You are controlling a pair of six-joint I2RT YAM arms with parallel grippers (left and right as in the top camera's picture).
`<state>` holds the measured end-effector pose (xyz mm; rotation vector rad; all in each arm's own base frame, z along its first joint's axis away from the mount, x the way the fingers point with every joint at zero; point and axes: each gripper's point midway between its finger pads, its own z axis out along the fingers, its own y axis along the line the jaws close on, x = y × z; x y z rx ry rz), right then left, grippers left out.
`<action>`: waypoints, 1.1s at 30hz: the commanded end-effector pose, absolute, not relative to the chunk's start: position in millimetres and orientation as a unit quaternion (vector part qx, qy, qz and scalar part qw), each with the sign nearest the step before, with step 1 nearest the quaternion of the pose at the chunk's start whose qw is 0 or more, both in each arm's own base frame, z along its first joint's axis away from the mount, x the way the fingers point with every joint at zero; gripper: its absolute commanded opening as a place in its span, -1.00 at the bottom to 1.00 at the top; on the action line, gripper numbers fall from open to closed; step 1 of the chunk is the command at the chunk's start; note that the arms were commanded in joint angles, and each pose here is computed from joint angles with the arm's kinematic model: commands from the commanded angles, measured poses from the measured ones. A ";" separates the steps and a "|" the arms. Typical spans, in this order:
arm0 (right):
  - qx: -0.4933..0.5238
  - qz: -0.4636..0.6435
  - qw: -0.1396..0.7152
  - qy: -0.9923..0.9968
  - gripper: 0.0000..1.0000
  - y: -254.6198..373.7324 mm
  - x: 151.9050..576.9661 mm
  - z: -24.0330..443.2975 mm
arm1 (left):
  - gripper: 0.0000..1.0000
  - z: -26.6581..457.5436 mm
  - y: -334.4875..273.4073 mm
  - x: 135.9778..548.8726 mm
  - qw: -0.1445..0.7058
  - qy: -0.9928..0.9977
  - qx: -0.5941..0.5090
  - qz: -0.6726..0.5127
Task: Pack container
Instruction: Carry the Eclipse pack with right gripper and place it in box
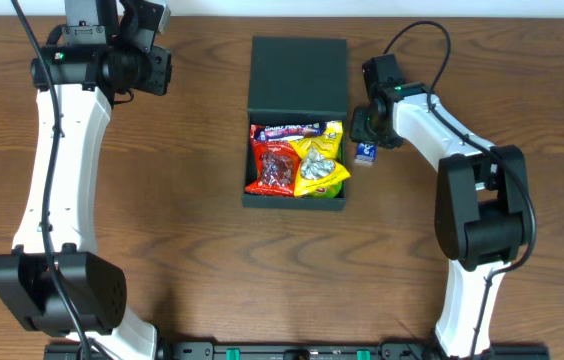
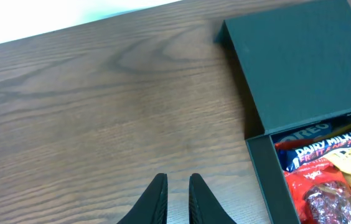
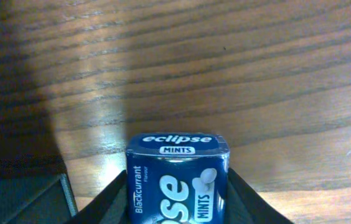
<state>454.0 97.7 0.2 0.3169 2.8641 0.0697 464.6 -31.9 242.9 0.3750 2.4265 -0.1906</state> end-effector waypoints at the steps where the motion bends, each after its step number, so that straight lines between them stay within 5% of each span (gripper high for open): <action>1: 0.107 0.013 0.105 0.989 -0.36 98.7 444.0 -14.3 | -0.72 265.8 -34.7 463.9 0.358 0.919 0.147 -0.074; 11: 0.093 0.032 0.129 0.987 -0.97 96.5 451.2 47.4 | -0.72 266.1 -34.7 464.4 0.359 0.919 0.147 -0.074; 22: 0.006 0.088 0.248 0.965 -0.98 153.5 459.4 160.6 | -0.70 269.1 -34.6 468.0 0.368 0.915 0.147 -0.072; 33: -0.061 0.083 0.174 0.979 -0.97 226.9 410.1 121.4 | -0.70 269.1 -34.6 467.9 0.368 0.915 0.147 -0.073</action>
